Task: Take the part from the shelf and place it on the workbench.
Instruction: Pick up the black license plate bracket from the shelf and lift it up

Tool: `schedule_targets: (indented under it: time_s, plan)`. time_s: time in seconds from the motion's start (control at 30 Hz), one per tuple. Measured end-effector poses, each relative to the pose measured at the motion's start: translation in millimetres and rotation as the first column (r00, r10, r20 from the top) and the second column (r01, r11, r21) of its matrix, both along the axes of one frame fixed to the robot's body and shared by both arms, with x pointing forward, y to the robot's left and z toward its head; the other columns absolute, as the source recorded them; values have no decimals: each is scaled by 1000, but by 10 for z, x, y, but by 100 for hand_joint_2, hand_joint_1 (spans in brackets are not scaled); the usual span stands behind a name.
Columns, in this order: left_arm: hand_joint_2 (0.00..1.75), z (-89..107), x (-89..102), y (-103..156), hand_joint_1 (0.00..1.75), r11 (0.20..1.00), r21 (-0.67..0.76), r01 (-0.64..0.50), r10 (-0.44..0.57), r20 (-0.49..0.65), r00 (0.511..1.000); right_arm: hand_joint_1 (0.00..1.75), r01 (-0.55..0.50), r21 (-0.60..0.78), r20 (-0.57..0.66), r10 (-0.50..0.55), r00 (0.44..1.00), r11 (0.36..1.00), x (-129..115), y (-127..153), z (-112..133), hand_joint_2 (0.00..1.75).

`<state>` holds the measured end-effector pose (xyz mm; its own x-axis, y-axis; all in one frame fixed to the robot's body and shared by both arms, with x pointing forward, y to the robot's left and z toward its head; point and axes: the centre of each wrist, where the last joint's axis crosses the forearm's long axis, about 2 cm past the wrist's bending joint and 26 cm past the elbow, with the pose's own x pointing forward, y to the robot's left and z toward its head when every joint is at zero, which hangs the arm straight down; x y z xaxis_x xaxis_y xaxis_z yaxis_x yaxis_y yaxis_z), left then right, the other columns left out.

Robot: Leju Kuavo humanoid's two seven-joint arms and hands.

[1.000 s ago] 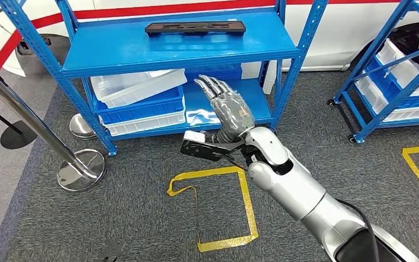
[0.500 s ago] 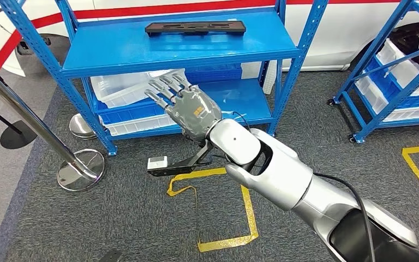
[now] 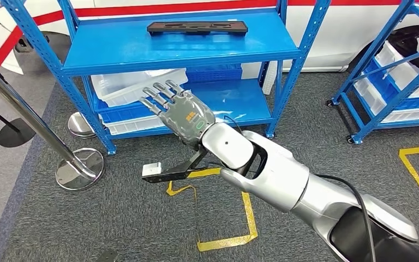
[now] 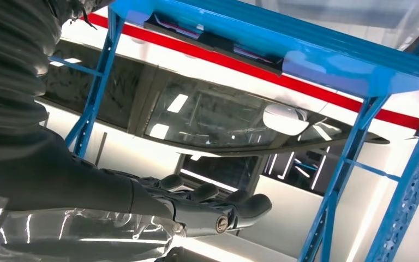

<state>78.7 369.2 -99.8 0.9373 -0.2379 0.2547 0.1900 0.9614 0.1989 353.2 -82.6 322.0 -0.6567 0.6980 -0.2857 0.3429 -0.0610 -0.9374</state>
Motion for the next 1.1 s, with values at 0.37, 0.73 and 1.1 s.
schedule_targets:
  time_s: [0.37,0.73,1.1]
  plan:
    - [0,3,15,7,0,999,6,-31,31,101,994,0,36,129,-224,-6,975,991,-19,-1,-140,175]
    - [0,2,8,15,0,999,46,-25,20,112,994,0,96,174,-230,-54,972,980,-8,18,-216,175]
    - [0,1,15,5,0,999,46,-10,6,91,996,0,96,167,-225,-57,973,981,20,13,-211,175]
